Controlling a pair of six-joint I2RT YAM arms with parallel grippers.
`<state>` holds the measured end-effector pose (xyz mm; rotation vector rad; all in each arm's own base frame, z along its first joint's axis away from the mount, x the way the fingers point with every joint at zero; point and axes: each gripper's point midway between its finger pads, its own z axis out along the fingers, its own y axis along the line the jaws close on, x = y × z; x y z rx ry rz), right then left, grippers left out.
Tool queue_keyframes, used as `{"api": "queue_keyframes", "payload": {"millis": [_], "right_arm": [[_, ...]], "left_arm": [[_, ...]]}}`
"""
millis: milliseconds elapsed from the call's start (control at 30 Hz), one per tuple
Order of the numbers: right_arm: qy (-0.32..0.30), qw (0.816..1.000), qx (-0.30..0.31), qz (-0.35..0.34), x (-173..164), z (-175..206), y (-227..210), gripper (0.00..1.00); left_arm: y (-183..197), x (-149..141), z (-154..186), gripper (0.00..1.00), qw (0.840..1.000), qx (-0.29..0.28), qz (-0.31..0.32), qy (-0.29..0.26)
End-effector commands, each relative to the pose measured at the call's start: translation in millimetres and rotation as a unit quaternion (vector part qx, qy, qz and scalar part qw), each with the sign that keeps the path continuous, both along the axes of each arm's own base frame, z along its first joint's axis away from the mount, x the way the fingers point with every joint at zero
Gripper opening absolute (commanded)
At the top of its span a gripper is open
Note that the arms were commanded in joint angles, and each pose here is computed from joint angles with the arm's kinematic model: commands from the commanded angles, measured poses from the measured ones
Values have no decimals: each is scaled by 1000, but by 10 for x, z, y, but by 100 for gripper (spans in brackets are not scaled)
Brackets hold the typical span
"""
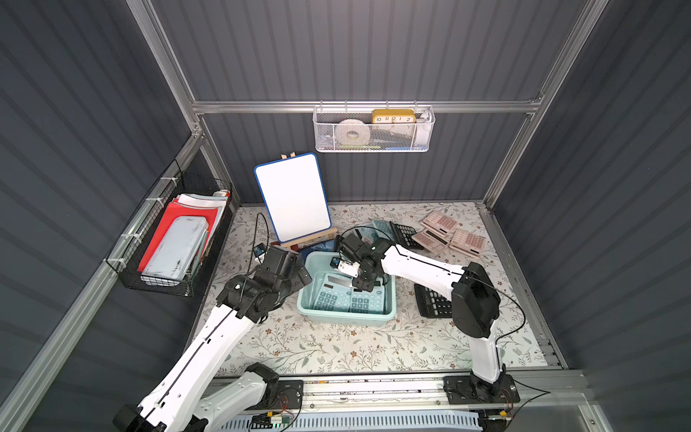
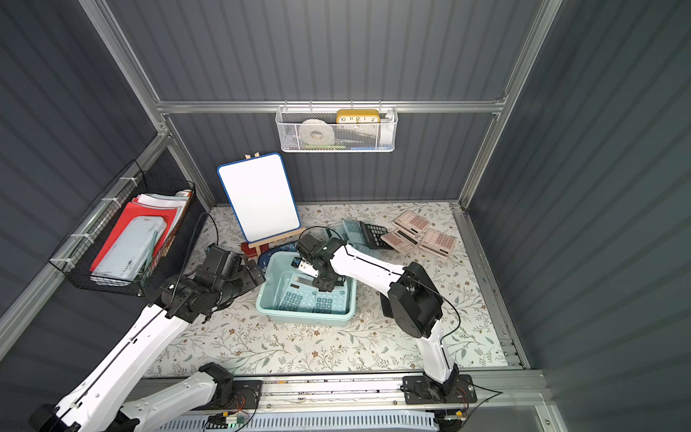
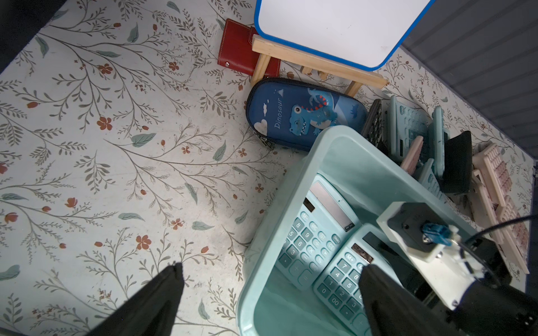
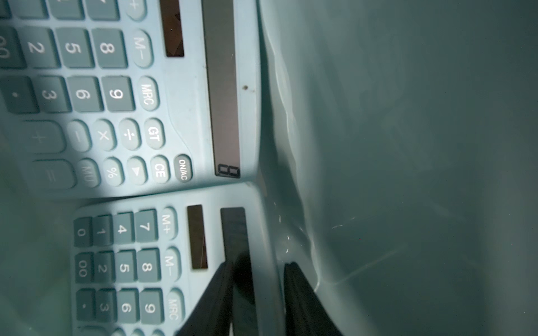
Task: Put the calculator in the storage box
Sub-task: Place the calculator in the storage box.
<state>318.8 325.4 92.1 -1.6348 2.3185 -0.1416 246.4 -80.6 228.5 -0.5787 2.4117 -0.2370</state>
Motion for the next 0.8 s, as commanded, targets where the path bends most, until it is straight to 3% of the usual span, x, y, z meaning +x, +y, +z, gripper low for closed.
{"api": "queue_keyframes", "payload": {"millis": [0,200,467,633,767], "right_arm": [[-13,1000,7,-3,35,77,4,36],[-36,999,38,-13,78,363,12,48],[-57,990,102,-78,28,894,-51,63],[-52,975,173,-131,-97,1229,-105,73],[-46,952,242,-182,-184,1455,-183,81]], "left_arm": [[18,22,78,99,1000,0,5,-5],[-9,47,72,99,1000,-3,3,-5],[-51,50,89,99,1000,-11,-5,-4],[-201,45,79,99,999,-40,-33,4],[-418,55,-71,99,994,-61,-83,28]]}}
